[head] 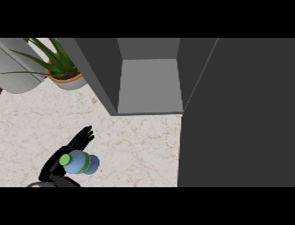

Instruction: Pick up the bottled water, place it into the cabinet and close the cabinet

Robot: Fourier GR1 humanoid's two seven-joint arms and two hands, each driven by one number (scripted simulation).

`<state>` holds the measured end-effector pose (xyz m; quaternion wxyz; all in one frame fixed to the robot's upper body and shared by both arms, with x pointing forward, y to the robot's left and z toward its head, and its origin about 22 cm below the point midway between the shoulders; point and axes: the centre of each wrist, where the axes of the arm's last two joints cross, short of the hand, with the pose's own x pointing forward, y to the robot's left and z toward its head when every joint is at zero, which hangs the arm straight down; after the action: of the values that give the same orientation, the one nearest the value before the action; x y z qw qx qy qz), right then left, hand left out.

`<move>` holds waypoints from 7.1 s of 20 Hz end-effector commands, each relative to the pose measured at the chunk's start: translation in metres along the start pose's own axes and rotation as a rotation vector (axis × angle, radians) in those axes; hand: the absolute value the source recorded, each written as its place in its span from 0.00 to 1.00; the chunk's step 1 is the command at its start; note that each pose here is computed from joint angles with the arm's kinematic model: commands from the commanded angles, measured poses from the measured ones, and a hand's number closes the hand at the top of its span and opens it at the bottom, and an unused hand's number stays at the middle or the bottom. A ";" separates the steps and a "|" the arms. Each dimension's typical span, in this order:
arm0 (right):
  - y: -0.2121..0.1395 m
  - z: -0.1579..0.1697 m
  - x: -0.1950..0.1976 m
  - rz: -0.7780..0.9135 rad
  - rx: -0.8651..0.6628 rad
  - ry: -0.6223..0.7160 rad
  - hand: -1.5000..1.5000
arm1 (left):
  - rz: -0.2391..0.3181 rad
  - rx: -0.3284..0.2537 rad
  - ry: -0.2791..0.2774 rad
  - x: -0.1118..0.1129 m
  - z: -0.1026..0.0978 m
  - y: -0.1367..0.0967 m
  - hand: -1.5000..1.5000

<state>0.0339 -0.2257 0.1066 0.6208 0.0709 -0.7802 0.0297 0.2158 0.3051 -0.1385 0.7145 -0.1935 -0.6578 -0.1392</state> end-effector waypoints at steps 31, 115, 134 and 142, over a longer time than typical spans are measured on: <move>0.004 0.010 0.024 -0.007 -0.012 -0.019 0.00 | 0.282 0.427 -0.300 -0.011 -0.071 -0.061 1.00; -0.013 0.008 0.014 -0.031 0.059 -0.048 0.00 | -0.182 0.504 -0.425 0.200 -0.284 -0.116 0.00; -0.003 0.002 0.020 -0.025 0.021 -0.046 0.00 | 0.132 0.201 -0.447 0.144 -0.218 -0.161 0.00; -0.003 0.000 0.009 0.030 0.073 -0.018 0.00 | 0.167 0.109 -0.484 0.147 -0.169 -0.177 0.00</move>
<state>0.0337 -0.2292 0.1036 0.6184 0.0903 -0.7797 0.0374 0.3234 0.0703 0.0115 0.5573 -0.2111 -0.8029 0.0133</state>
